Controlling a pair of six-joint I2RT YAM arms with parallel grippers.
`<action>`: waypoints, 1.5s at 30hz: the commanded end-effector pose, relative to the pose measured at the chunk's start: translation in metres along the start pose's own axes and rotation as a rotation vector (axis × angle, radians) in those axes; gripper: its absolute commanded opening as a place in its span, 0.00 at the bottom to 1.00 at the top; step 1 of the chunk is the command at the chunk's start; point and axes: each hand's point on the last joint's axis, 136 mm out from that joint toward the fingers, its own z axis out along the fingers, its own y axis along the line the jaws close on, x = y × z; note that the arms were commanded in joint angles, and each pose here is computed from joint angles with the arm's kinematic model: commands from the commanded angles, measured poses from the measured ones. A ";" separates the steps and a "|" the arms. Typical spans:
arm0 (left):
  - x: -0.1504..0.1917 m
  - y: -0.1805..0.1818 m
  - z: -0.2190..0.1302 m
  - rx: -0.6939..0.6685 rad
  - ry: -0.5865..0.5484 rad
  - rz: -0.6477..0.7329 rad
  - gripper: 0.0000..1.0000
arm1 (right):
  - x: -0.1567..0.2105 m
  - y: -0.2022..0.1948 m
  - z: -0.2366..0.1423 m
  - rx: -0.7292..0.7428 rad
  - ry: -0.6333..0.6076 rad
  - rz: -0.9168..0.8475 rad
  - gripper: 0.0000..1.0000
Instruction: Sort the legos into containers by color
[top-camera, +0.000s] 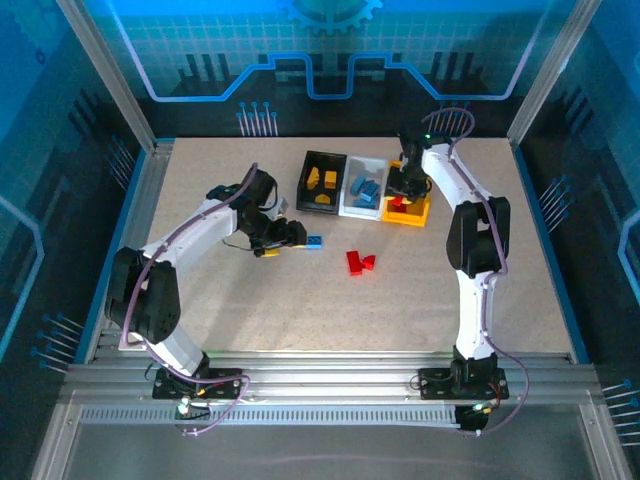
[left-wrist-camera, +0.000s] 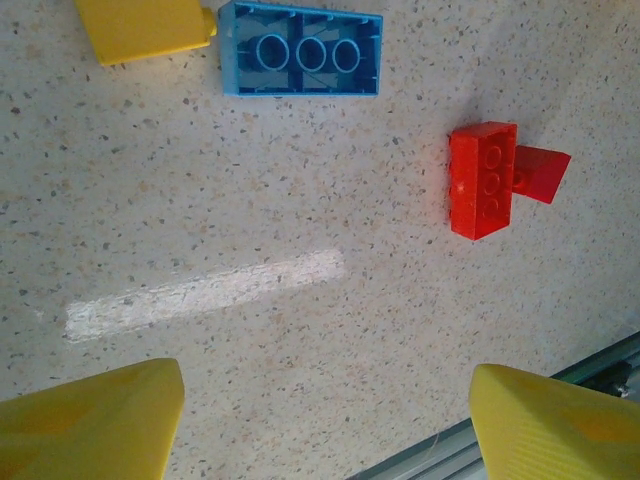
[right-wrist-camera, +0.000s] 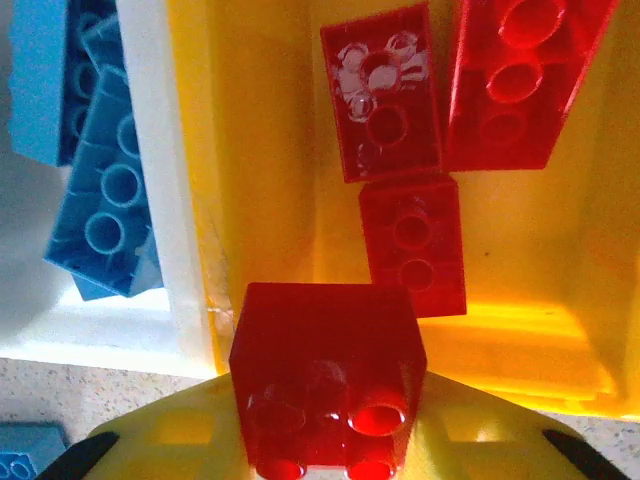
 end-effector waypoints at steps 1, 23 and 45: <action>0.001 0.001 -0.002 -0.024 0.013 -0.009 0.76 | -0.001 -0.014 0.014 0.029 0.036 0.030 0.36; 0.013 0.005 0.002 0.006 0.011 0.002 0.81 | 0.138 0.052 -0.026 0.081 0.098 -0.275 0.56; 0.040 0.023 -0.014 -0.031 0.012 0.017 0.85 | 0.191 0.030 0.044 0.192 0.234 -0.159 0.61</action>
